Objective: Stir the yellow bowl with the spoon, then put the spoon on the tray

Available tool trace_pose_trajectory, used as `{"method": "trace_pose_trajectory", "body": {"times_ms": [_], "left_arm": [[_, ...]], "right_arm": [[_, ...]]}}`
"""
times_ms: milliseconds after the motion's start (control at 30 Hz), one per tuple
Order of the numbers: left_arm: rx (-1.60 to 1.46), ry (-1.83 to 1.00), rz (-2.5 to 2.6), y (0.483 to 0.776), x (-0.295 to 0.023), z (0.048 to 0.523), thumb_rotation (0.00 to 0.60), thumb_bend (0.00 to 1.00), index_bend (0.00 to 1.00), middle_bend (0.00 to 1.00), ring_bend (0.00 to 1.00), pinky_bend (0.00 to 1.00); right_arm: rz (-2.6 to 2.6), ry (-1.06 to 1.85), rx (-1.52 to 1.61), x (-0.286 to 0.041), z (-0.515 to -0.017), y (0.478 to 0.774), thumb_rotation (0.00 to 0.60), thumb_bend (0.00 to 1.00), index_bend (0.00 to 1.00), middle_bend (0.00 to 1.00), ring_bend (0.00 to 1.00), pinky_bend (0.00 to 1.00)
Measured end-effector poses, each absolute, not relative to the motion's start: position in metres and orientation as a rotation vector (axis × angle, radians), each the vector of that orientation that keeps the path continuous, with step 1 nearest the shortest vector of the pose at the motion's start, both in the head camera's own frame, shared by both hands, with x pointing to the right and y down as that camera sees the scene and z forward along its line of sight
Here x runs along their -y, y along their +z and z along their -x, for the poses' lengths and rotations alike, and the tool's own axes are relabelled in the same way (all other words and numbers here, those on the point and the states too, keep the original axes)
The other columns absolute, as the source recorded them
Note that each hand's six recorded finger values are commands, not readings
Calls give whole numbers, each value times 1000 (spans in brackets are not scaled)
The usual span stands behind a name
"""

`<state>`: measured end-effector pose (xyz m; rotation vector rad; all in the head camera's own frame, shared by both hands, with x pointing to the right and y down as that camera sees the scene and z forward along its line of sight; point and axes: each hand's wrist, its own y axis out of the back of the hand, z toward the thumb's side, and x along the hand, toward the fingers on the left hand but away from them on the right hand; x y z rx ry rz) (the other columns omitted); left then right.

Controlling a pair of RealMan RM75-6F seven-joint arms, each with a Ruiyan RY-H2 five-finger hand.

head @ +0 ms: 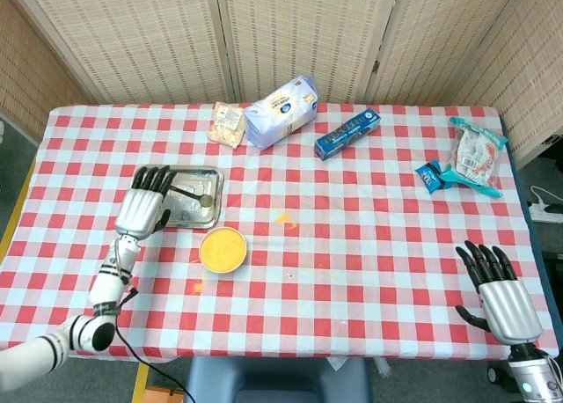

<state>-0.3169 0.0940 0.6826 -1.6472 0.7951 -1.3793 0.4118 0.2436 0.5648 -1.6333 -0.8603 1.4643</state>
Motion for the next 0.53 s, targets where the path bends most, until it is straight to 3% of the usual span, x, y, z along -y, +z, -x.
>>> {"method": "trace_pose_trajectory", "body": {"times_ms": [300,400,533], "left_arm": [[-1109,-1236,1828,583,-223,390,600,401,0,0,0,1],[-1125,-1268,1798,572,-253,415,600,400,0,0,0,0],[-1118,-1307,1686,564,-264,434,600,401,0,0,0,0]], "right_arm": [[1559,1504,905,-242,-421,555,600,83,0,0,0,0],[1530,1518,912,-241,-423,554,600,83,0,0,0,0],[1551,1484,927,-244,-417,546,600,83,0,0,0,0]]}}
